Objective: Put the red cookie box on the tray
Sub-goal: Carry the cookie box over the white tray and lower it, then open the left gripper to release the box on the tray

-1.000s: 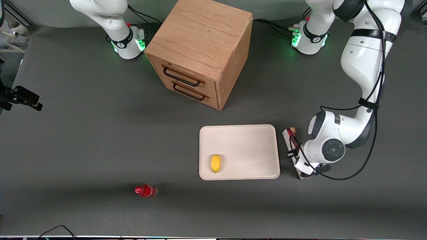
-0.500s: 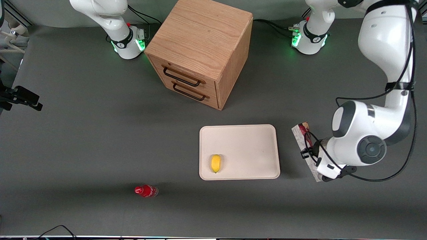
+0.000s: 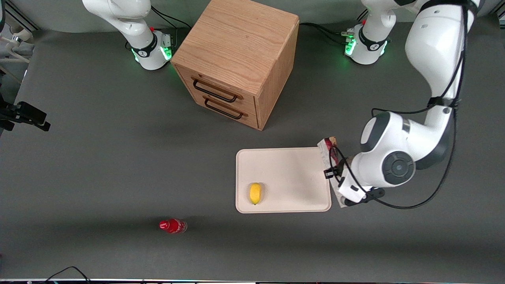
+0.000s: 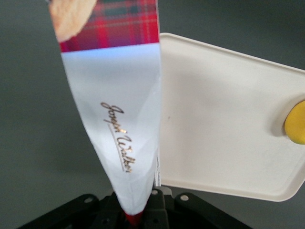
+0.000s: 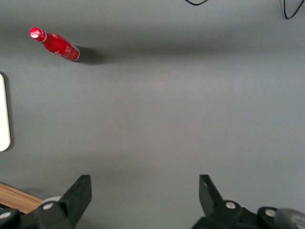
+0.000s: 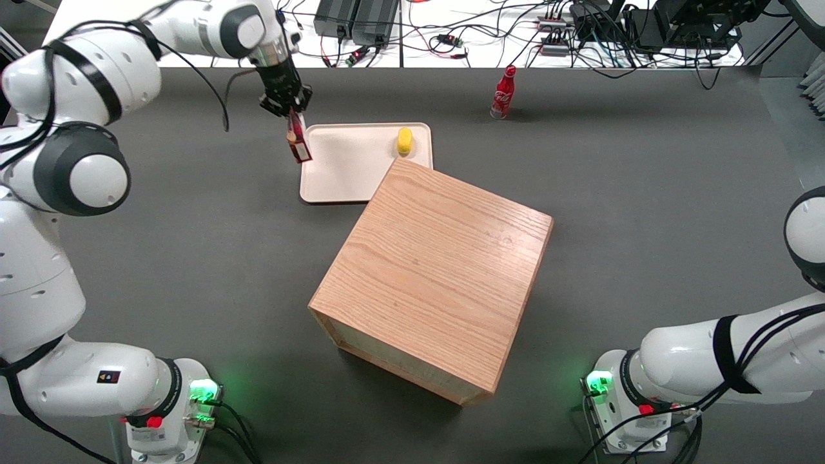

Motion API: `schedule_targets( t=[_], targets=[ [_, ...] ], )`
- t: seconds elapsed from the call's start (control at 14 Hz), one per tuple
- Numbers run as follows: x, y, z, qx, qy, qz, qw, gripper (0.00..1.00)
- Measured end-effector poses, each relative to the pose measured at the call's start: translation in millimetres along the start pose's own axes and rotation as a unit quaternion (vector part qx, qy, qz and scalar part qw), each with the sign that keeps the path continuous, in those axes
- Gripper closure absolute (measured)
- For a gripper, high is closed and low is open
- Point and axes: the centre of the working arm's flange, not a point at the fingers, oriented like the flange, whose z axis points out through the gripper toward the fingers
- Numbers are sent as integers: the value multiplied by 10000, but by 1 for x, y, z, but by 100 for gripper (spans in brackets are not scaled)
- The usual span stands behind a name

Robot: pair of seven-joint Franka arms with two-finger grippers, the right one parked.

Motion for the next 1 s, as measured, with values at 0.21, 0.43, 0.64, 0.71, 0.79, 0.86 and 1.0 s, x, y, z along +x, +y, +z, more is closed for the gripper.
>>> schedule_targets(
  t=[0.21, 0.43, 0.64, 0.71, 0.79, 0.86, 1.0],
  targets=[
    [14, 0, 70, -99, -4, -15, 9999, 91],
    [14, -2, 114, -87, -200, -57, 9997, 91],
    [12, 0, 120, -84, -246, -63, 9996, 62],
    [12, 0, 120, -85, -244, -67, 9996, 50],
    [13, -1, 118, -91, -232, -73, 9997, 38],
    [15, -2, 114, -91, -225, -85, 9997, 29],
    [18, -8, 92, -21, -275, -126, 9995, 7]
  ],
)
